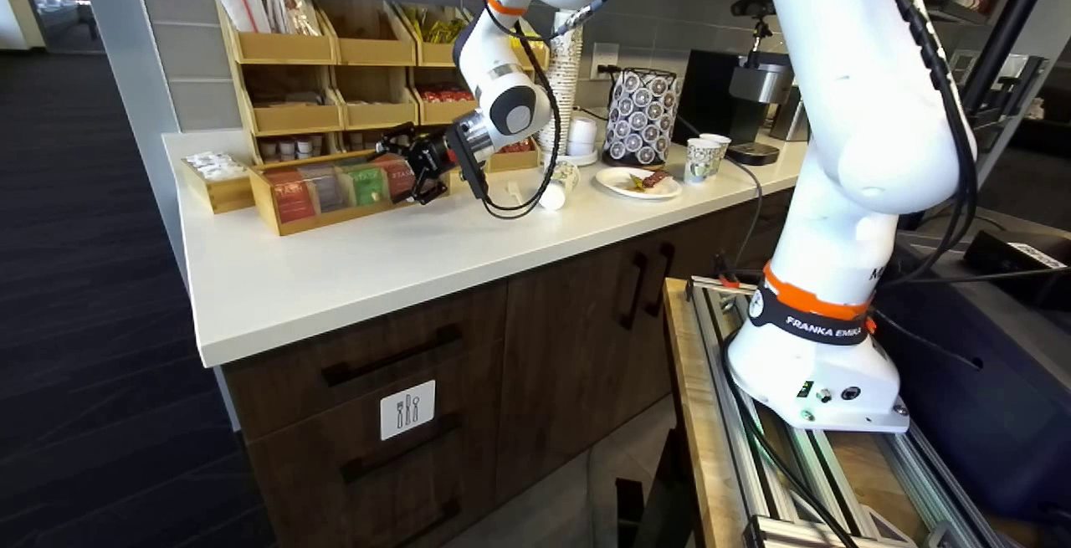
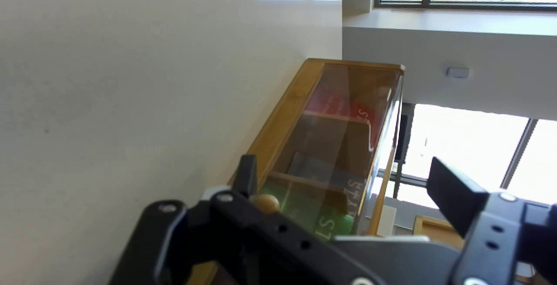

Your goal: Open then close the lid of the rack

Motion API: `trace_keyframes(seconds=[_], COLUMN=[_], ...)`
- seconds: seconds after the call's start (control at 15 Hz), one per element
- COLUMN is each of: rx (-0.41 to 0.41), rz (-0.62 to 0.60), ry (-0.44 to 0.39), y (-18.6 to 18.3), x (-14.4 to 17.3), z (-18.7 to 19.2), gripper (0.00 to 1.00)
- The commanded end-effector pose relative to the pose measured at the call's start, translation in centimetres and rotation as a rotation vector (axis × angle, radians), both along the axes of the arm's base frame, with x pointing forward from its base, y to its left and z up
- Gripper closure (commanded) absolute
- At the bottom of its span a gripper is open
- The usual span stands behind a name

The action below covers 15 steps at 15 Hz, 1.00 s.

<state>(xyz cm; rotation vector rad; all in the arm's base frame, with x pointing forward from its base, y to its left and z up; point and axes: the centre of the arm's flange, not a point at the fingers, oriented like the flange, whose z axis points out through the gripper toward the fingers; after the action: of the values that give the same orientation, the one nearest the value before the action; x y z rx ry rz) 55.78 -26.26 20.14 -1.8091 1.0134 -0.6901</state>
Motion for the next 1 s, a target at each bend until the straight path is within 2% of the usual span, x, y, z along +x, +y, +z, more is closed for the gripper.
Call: trace_keyframes(seconds=[0.0,0.93], rx=[-0.011,-0.039], rz=[-0.008,-0.043], ry=[-0.076,-0.143], y=[-1.1,-1.3], x=[1.1,2.6], z=[-1.9,-3.7], gripper=[0.0,0.0])
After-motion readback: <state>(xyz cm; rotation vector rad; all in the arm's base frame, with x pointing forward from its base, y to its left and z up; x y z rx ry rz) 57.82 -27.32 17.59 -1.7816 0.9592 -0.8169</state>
